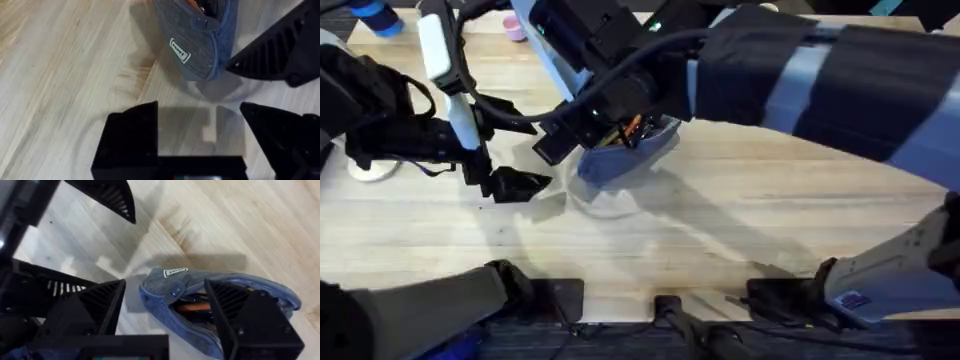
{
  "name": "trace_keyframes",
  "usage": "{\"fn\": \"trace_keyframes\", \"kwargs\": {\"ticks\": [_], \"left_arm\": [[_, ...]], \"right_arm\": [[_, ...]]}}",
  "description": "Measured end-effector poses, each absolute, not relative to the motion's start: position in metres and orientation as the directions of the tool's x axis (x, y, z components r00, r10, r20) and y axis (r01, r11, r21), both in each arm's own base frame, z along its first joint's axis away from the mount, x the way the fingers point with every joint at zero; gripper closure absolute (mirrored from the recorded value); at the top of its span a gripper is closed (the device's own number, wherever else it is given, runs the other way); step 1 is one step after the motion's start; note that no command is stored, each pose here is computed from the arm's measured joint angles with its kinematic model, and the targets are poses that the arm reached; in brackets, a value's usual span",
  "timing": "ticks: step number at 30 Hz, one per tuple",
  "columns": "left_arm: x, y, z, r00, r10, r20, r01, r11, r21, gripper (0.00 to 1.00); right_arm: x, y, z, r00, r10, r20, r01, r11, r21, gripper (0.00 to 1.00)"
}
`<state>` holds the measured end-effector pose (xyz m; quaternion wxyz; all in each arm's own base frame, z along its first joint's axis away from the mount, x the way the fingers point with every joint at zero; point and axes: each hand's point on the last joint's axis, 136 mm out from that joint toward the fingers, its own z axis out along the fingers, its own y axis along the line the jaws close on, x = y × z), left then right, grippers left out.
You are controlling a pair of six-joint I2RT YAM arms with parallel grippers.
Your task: Unzip the bag, pick up the pens from the table one at a time and place them inside, then zip the bag closed.
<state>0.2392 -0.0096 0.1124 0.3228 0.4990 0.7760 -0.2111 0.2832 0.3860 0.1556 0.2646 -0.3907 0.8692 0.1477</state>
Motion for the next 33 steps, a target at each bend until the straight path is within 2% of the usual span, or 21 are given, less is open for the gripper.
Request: {"fn": "trace_keyframes", "kwargs": {"ticks": [4, 6, 9, 14, 17, 33], "left_arm": [[0.239, -0.010, 0.112, -0.294, 0.638, -0.712, 0.911, 0.413, -0.006, 0.007], [0.239, -0.010, 0.112, -0.294, 0.638, -0.712, 0.911, 0.413, -0.005, 0.007], [0.239, -0.009, 0.112, -0.294, 0.638, -0.711, 0.911, 0.413, -0.005, 0.007], [0.239, -0.009, 0.112, -0.294, 0.638, -0.711, 0.910, 0.414, -0.005, 0.007], [0.239, -0.009, 0.112, -0.294, 0.638, -0.711, 0.910, 0.414, -0.005, 0.007], [0.241, -0.009, 0.112, -0.289, 0.640, -0.712, 0.911, 0.413, 0.003, 0.007]], "right_arm": [[0.284, 0.387, 0.138, -0.566, -0.619, -0.544, -0.757, 0.652, 0.046, 0.075], [0.284, 0.387, 0.130, -0.569, -0.631, -0.528, -0.758, 0.651, 0.039, 0.150], [0.286, 0.382, 0.123, -0.575, -0.641, -0.508, -0.753, 0.658, 0.023, 0.427], [0.289, 0.374, 0.121, -0.584, -0.645, -0.493, -0.742, 0.670, 0.003, 0.728], [0.291, 0.372, 0.121, -0.585, -0.644, -0.493, -0.737, 0.676, -0.007, 0.946], [0.289, 0.368, 0.127, -0.567, -0.662, -0.491, -0.752, 0.659, -0.021, 0.966]]}}
